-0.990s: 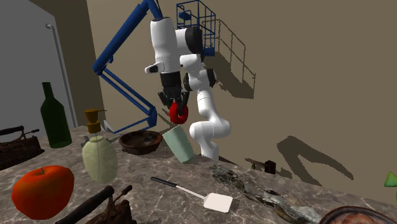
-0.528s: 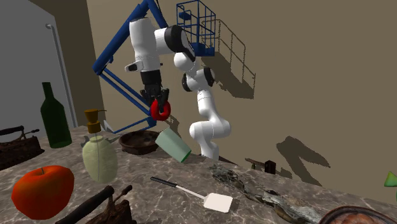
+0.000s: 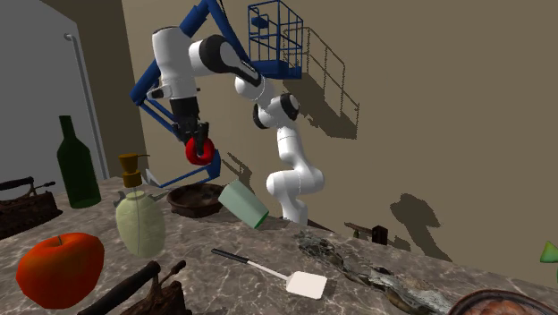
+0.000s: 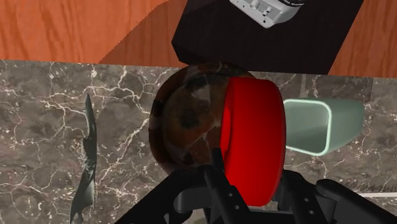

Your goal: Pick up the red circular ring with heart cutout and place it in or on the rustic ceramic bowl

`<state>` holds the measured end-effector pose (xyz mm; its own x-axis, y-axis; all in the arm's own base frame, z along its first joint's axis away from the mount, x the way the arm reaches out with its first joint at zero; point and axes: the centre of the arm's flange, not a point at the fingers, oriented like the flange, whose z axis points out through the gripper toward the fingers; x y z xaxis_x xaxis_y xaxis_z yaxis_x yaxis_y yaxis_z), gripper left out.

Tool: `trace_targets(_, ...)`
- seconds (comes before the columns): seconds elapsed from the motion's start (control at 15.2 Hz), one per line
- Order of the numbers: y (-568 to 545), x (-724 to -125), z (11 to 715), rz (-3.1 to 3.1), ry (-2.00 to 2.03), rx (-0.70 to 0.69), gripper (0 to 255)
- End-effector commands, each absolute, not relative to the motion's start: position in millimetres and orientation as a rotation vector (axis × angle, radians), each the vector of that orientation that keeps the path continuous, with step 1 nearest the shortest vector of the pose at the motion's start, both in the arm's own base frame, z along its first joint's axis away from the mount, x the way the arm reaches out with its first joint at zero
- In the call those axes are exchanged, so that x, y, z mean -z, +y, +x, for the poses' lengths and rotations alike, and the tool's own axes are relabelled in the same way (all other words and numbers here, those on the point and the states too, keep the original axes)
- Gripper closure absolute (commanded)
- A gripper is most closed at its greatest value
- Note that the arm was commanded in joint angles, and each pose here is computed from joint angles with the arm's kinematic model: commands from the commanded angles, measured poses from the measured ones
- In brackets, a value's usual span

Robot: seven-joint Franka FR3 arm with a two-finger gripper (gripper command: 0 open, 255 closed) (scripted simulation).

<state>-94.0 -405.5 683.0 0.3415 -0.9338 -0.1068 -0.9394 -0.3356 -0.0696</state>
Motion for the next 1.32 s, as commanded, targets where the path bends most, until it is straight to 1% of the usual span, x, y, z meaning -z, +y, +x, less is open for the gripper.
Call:
trace_targets(0.0, -410.3, -674.4, -98.9, -2.475, 1.736, -0.073, 255)
trace_targets(0.92, -410.3, -598.6, -98.9, -2.475, 1.736, -0.073, 255)
trace_targets(1.25, -410.3, -598.6, -98.9, -2.475, 1.736, -0.073, 255)
